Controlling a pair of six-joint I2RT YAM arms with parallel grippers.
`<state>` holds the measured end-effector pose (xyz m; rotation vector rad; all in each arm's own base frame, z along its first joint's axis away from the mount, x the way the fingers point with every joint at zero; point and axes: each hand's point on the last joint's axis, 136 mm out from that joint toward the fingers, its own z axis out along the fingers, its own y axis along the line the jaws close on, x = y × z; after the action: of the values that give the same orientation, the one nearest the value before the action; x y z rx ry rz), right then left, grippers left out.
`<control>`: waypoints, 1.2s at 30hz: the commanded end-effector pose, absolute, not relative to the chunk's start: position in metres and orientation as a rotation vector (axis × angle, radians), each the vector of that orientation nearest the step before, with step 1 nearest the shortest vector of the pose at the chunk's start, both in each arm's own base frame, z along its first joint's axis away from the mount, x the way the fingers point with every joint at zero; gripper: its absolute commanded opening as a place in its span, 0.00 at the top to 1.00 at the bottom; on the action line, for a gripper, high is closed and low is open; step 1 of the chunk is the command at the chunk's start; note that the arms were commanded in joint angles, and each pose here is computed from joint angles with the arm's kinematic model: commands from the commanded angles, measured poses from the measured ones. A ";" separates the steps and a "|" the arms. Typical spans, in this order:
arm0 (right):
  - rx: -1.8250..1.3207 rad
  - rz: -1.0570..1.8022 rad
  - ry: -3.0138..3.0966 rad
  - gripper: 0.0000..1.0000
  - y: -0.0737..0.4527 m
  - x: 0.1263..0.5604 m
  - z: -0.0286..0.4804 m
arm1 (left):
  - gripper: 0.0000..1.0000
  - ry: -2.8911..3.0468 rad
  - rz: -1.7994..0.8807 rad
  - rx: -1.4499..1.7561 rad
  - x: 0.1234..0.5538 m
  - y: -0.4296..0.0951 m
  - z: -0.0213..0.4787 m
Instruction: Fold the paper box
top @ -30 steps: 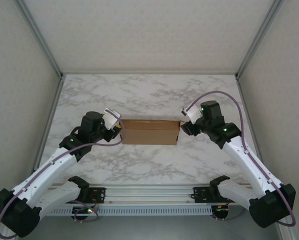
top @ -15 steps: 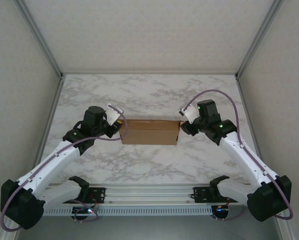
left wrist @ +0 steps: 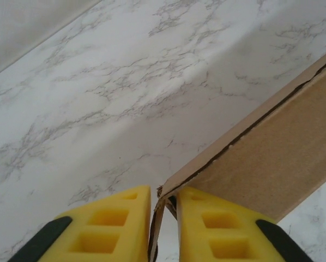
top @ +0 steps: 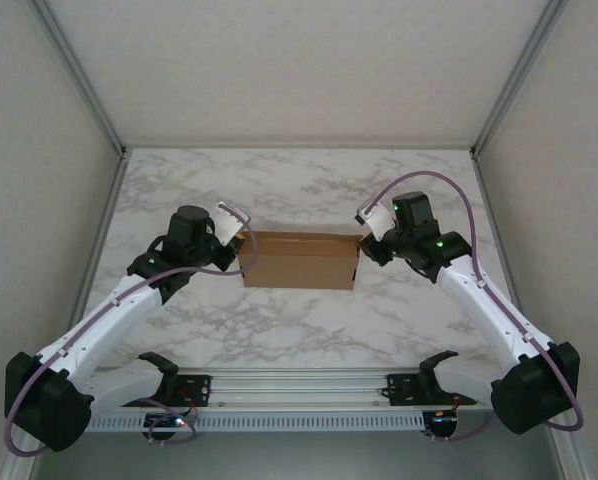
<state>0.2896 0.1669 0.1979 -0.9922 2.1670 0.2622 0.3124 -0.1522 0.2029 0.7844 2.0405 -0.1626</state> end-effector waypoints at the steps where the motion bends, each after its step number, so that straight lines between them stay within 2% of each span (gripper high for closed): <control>1: -0.997 0.319 2.157 0.81 0.176 0.287 0.205 | 0.83 2.011 -0.221 0.780 0.315 -0.159 0.217; 4: -0.986 0.326 2.166 0.81 0.176 0.288 0.205 | 0.86 2.013 -0.250 0.790 0.313 -0.162 0.218; 11: -0.836 0.400 2.240 0.83 0.179 0.293 0.209 | 1.00 2.021 -0.340 0.780 0.309 -0.172 0.226; 25: -0.545 0.493 2.352 0.99 0.180 0.302 0.220 | 1.00 2.075 -0.575 0.563 0.313 -0.189 0.237; 36: -0.297 0.548 2.396 1.00 0.178 0.309 0.218 | 1.00 2.095 -0.606 0.404 0.315 -0.182 0.236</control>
<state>0.3052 0.1672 0.2010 -0.3896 2.4405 0.4553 0.3169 -0.1693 0.2162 0.4495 2.1627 -0.4905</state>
